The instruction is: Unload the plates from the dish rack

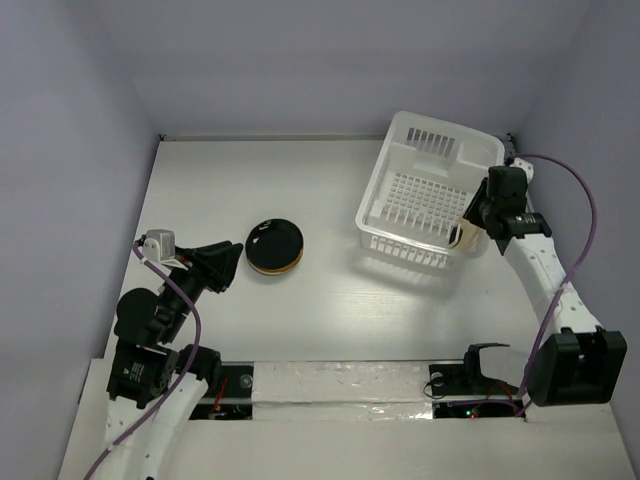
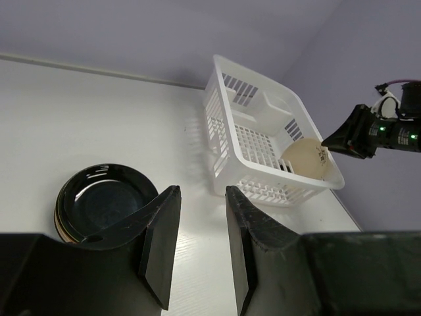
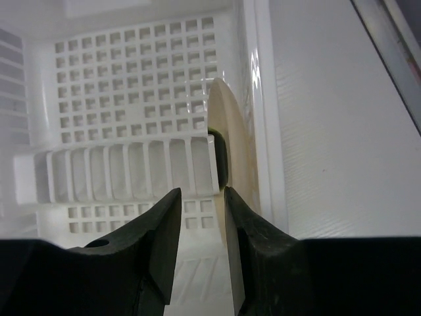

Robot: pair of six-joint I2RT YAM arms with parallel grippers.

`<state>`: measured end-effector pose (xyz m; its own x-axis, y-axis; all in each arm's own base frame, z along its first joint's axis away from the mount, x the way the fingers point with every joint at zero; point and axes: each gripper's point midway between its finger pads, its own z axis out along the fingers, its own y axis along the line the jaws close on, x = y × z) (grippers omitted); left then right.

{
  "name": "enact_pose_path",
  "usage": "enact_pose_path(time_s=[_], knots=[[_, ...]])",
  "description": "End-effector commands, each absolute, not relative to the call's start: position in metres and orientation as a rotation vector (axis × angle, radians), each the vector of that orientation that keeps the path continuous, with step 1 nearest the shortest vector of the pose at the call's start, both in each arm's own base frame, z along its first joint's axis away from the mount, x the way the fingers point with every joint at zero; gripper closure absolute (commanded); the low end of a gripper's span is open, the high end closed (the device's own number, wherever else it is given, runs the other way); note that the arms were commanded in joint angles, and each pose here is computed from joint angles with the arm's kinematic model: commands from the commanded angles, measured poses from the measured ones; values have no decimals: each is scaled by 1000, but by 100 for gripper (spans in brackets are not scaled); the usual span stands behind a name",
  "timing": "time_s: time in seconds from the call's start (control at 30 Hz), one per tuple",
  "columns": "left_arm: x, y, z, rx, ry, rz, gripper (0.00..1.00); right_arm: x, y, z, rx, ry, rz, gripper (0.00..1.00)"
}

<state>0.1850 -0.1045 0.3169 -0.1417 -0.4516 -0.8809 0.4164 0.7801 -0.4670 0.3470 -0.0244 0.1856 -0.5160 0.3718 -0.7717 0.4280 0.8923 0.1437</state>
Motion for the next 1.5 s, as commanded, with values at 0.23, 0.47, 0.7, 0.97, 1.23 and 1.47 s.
enact_pose_path(time_s=[0.23, 0.47, 0.7, 0.97, 1.23, 1.47], knots=[[181, -104, 331, -19, 1482, -763, 70, 348, -44, 203, 589, 2114, -209, 62], [181, -105, 330, -17, 1489, -767, 70, 361, -48, 172, 602, 2200, -271, 63], [180, -105, 332, -18, 1481, -767, 70, 368, -53, 165, 588, 2235, -330, 93], [180, -106, 332, -14, 1481, -770, 70, 359, -49, 208, 474, 2133, -488, 100], [182, -106, 330, -17, 1491, -769, 69, 351, -39, 244, 377, 2049, -788, 100], [183, -107, 328, -15, 1499, -771, 69, 344, -32, 313, 368, 1934, -765, 100]])
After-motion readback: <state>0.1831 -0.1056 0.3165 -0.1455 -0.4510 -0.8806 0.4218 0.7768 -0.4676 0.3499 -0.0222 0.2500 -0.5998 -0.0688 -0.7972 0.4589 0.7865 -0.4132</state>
